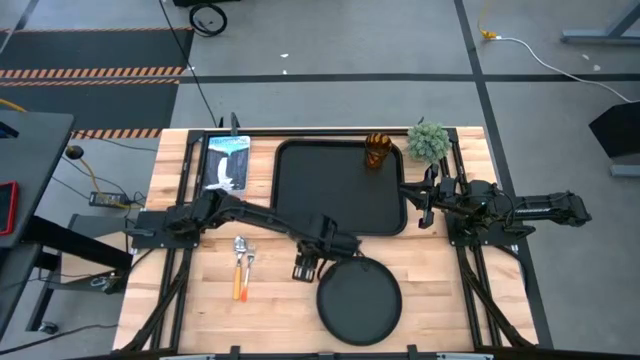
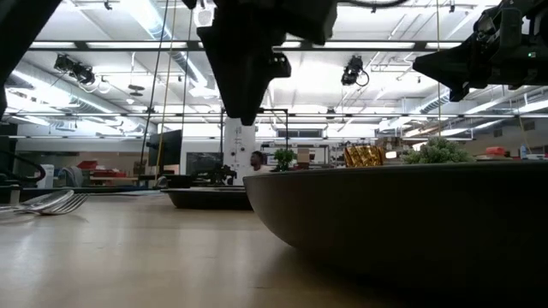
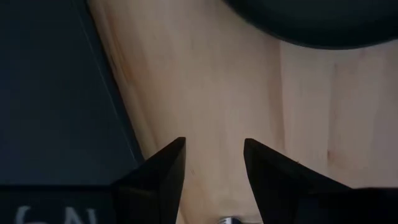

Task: Pick and place plate/cup/fork/spoon on tray
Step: Put the black plate to the bottom of the brown cup on the black tray

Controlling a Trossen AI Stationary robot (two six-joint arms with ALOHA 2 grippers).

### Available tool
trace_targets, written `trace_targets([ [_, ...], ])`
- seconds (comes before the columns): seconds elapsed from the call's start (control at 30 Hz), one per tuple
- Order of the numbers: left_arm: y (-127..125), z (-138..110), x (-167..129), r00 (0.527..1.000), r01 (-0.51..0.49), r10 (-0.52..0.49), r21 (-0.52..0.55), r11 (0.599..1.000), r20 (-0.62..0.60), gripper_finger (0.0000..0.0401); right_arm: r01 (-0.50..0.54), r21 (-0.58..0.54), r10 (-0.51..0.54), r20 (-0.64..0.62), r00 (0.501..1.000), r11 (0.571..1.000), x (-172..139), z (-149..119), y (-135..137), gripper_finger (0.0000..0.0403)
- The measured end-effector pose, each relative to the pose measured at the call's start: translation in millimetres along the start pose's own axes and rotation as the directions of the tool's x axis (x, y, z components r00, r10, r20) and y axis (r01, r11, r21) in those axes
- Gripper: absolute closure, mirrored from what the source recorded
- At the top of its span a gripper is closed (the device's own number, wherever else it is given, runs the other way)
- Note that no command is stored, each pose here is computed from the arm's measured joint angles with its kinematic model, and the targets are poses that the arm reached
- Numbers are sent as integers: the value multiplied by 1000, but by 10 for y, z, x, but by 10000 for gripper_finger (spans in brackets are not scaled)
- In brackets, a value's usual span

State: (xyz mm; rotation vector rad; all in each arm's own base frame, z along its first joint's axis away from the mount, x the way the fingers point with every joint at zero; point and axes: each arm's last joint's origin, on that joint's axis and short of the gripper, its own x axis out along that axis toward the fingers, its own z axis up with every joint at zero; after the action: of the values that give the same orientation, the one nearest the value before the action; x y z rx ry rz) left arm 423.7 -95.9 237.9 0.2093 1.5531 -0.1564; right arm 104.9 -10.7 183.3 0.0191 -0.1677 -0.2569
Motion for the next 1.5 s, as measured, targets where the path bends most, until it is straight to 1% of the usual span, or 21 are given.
trace_targets([
  [0.13, -124, 25, -6, 998, -62, 62, -5, 998, 29, 230, 0, 0, 0, 0, 1000, 1000, 0, 0, 0, 334],
  [0.27, -155, 19, -7, 998, -63, 65, -60, 996, 24, 230, 0, 0, 0, 0, 1000, 1000, 0, 0, 0, 334],
  [0.43, -272, 12, -11, 998, -48, 51, -128, 991, 24, 230, 0, 0, 0, 0, 1000, 1000, 0, 0, 0, 334],
  [0.5, -331, 9, -15, 999, -43, 48, -167, 985, 26, 230, 0, 0, 0, 0, 1000, 1000, 0, 0, 0, 334],
  [0.6, -401, 39, -32, 997, -18, 39, -284, 959, 70, 230, 0, 0, 0, 0, 1000, 1000, 0, 0, 0, 334],
  [0.7, -443, 59, -37, 995, 7, 38, -431, 903, 96, 230, 0, 0, 0, 0, 1000, 1000, 0, 0, 0, 334],
  [0.77, -446, 83, -40, 992, 32, 42, -548, 836, 122, 230, 0, 0, 0, 0, 1000, 1000, 0, 0, 0, 334],
  [0.83, -445, 103, -39, 988, 49, 61, -662, 748, 141, 230, 0, 0, 0, 0, 1000, 1000, 0, 0, 0, 334],
  [0.87, -446, 124, -26, 986, 63, 66, -701, 710, 156, 230, 0, 0, 0, 0, 1000, 1000, 0, 0, 0, 334],
  [0.9, -453, 145, -21, 983, 80, 67, -721, 689, 173, 230, 0, 0, 0, 0, 1000, 1000, 0, 0, 0, 334],
  [0.93, -457, 163, -3, 981, 87, 67, -727, 681, 181, 230, 0, 0, 0, 0, 1000, 1000, 0, 0, 0, 334],
  [1.0, -466, 223, 56, 976, 113, 58, -721, 683, 208, 230, 0, 0, 0, 0, 1000, 1000, 0, 0, 0, 334],
  [1.07, -446, 244, 76, 975, 122, 45, -698, 705, 216, 230, 0, 0, 0, 0, 1000, 1000, 0, 0, 0, 334],
  [1.13, -411, 269, 56, 968, 129, 55, -672, 729, 246, 232, 0, 0, 0, 0, 1000, 1000, 0, 0, 0, 334],
  [1.17, -401, 279, 45, 963, 120, 72, -653, 748, 259, 235, 0, 0, 0, 3, 1000, 1000, 0, 2, 0, 334],
  [1.23, -406, 274, 41, 959, 68, 111, -597, 800, 259, 243, 0, 0, 0, 1, 1000, 1000, 0, 1, 0, 334],
  [1.3, -438, 263, 33, 952, 2, 163, -539, 842, 258, 255, 0, 0, 0, 2, 1000, 1000, 0, 2, 0, 334],
  [1.4, -462, 238, 30, 951, -64, 194, -460, 885, 241, 273, 0, 0, 0, 1, 1000, 1000, 0, 1, 0, 334],
  [1.5, -475, 221, 33, 952, -103, 206, -398, 912, 226, 289, 0, 0, 0, 1, 1000, 1000, 0, 1, 0, 334],
])
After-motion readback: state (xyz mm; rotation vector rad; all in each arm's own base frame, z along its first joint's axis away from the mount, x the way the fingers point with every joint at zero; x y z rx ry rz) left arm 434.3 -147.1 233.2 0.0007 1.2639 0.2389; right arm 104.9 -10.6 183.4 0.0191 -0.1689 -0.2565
